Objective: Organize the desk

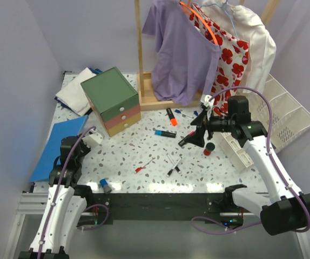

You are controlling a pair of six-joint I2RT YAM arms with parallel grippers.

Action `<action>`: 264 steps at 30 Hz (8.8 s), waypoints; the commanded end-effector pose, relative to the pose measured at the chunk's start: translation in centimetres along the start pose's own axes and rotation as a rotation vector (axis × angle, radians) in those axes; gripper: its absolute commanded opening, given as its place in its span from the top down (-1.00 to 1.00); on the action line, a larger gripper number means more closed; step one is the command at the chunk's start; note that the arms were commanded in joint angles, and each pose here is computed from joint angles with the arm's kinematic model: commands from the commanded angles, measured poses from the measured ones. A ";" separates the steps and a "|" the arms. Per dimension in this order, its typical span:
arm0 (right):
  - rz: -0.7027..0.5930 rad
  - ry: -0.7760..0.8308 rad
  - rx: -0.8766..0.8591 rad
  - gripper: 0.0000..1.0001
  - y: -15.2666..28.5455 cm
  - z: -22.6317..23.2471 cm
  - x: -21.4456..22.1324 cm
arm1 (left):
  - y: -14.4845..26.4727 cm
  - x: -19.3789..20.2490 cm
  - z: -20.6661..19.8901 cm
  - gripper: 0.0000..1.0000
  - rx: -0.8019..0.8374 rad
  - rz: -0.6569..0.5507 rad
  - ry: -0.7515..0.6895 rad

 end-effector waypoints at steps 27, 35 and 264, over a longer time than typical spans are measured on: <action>0.041 -0.088 -0.467 -0.97 -17.9 8.0 -12.8 | 7.0 -6.0 5.0 1.00 -0.085 -0.259 0.325; 0.023 -0.478 -0.289 -0.97 -23.1 9.9 -15.5 | 7.5 -5.8 4.6 1.00 -0.052 -0.273 0.322; -0.168 0.184 1.235 -0.97 20.0 3.2 -24.0 | 9.5 -52.2 -19.8 1.00 1.172 -1.422 0.559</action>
Point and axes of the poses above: each gripper's point midway between its finger pads, its own y axis back along the fingers, its own z axis along the line the jaws close on, x = y × z, the point moved 10 cm from there along y, back along the fingers, and after that the axes turned 12 degrees about y, right-handed, at the moved point
